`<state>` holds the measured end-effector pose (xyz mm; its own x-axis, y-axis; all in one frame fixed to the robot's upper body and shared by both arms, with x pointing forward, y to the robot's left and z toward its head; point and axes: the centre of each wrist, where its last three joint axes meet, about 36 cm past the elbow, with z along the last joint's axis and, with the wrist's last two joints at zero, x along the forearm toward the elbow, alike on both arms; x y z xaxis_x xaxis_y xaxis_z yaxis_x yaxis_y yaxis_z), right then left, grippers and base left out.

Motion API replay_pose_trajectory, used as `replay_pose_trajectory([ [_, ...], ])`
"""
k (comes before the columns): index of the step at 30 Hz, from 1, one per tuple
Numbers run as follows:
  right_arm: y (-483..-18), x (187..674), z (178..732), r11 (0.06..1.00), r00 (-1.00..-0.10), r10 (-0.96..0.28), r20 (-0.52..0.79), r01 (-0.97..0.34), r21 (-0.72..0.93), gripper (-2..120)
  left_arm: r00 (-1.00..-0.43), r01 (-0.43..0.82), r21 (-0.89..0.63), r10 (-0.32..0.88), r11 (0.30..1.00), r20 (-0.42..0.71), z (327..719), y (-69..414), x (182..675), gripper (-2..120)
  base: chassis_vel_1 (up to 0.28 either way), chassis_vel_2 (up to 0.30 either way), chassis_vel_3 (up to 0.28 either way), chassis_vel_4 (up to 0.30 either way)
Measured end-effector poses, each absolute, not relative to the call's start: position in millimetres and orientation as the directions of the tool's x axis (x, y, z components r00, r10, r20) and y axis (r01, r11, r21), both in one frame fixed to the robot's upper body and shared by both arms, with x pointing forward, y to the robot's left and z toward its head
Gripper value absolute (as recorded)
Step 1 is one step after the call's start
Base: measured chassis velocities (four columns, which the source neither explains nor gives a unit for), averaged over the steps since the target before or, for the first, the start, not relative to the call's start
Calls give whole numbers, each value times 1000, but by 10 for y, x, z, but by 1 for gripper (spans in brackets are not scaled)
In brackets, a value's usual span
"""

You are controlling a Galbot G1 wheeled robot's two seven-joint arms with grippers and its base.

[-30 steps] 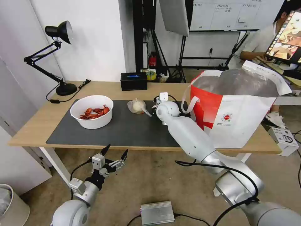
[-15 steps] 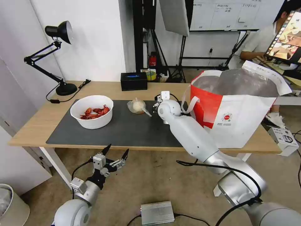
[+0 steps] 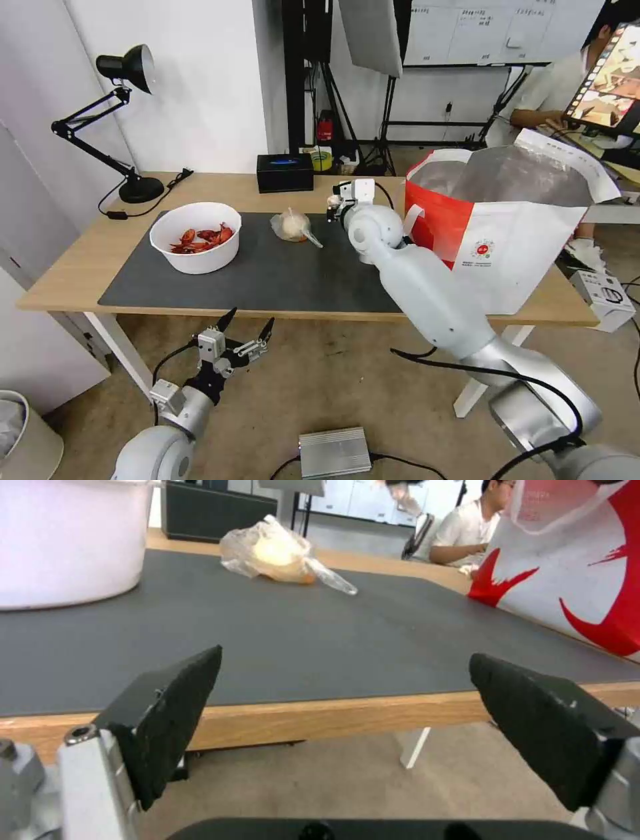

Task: Pick up the trash from the table and place it into the takeout bag.

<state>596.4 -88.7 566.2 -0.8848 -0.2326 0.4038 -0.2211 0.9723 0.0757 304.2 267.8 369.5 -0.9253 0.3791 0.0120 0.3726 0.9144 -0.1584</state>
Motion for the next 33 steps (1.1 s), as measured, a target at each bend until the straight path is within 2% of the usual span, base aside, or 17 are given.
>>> replay_pose_trajectory([
  [9, -1030, 5553, 5831, 955, -900, -295, 321, -281, 91, 0, -926, 372, -156, 378, 915, 10, 3714, 2659, 3018, 100, 0, 0, 0, 0],
  [19, -1306, 5186, 6177, 941, -933, -335, 128, -324, 99, 0, -928, 366, -151, 372, 918, 11, 3721, 2642, 2988, 100, 0, 0, 0, 0],
  [22, -1503, 5031, 6367, 951, -951, -306, 36, -303, 68, 0, -934, 350, -148, 356, 925, 13, 3729, 2619, 2984, 100, 0, 0, 0, 0],
  [26, -1619, 4944, 6462, 958, -959, -284, -8, -284, 43, 0, -936, 347, -148, 353, 926, 13, 3733, 2608, 2982, 100, 0, 0, 0, 0],
  [29, -1852, 4846, 6594, 975, -972, -220, -77, -220, -12, 0, -935, 347, -147, 353, 926, 13, 3735, 2597, 2980, 100, 0, 0, 0, 0],
  [33, -2067, 4759, 6661, 987, -983, -156, -101, -152, -47, 0, -935, 350, -145, 355, 926, 15, 3735, 2589, 2977, 100, 0, 0, 0, 0],
])
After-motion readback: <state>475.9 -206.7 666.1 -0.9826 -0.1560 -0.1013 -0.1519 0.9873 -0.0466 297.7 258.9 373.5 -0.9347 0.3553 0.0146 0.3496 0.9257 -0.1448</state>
